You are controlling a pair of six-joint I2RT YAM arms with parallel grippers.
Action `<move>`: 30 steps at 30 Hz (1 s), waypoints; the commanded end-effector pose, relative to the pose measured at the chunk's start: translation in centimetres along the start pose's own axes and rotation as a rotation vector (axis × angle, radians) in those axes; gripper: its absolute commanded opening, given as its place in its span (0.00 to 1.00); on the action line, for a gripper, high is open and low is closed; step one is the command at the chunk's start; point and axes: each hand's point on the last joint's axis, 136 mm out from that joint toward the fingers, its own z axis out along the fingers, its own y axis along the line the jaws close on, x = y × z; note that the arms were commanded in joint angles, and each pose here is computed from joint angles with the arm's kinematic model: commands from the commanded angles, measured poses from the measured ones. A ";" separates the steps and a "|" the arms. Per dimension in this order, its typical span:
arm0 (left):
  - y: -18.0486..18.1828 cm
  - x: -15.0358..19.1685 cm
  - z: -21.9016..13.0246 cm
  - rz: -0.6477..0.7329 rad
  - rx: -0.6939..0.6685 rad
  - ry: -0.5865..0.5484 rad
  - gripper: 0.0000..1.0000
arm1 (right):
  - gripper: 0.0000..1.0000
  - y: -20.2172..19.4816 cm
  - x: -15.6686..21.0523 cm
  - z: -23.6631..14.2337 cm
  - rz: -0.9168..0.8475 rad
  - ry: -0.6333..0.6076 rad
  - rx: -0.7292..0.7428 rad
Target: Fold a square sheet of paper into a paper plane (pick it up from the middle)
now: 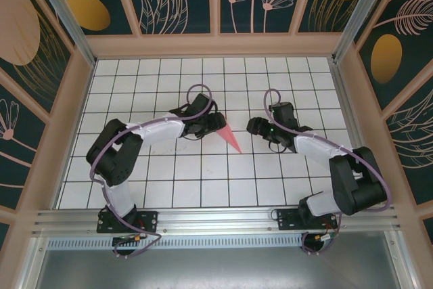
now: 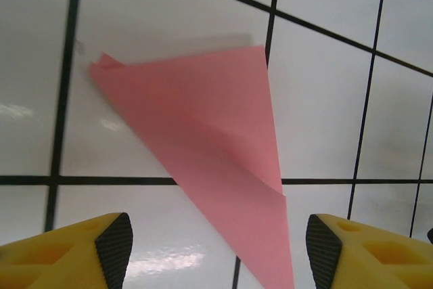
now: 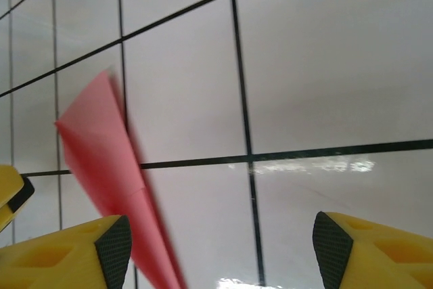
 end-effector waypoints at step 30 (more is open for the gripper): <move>0.6 2.4 0.8 -0.095 -0.125 0.055 0.29 | 0.74 -1.3 -0.8 -0.3 0.063 -0.034 0.030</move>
